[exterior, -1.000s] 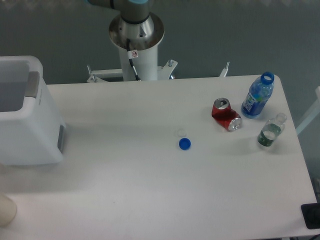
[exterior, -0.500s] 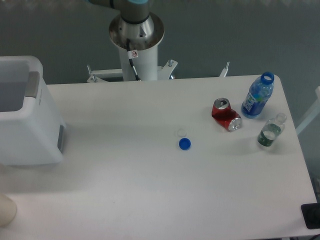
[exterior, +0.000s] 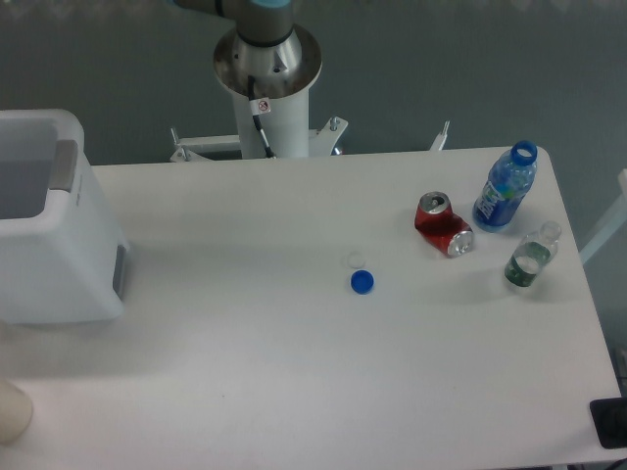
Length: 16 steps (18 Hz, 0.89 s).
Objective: Close the trash can
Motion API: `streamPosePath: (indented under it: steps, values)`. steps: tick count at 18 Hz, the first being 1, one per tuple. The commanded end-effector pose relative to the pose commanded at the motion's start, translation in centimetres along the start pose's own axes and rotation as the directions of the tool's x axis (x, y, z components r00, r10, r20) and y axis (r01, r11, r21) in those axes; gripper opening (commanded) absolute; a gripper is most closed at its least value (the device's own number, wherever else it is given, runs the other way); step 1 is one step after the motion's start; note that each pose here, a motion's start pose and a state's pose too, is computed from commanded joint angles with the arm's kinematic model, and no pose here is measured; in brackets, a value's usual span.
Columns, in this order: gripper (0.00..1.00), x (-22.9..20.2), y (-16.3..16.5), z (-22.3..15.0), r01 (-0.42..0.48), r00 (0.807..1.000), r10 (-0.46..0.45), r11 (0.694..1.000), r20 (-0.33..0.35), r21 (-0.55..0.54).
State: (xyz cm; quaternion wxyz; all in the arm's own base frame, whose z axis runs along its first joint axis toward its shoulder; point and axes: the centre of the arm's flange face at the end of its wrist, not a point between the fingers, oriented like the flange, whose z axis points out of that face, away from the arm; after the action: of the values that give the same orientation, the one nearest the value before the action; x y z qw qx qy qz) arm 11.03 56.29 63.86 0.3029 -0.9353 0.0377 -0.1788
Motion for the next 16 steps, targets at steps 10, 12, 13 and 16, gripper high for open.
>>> streamPosePath:
  steps: [10, 12, 13, 16]
  values:
    - [0.0, -0.2, 0.8, -0.8, 0.003, 1.0, -0.003, 1.0, 0.013, 0.001]
    - [0.0, -0.3, 1.1, -0.9, 0.007, 1.0, -0.007, 1.0, 0.014, -0.001]
    - [0.0, -0.8, 1.1, -1.1, 0.012, 1.0, -0.012, 1.0, 0.02, 0.002]
    - [0.0, -1.2, 1.4, -1.3, 0.011, 1.0, -0.011, 1.0, 0.025, 0.002]
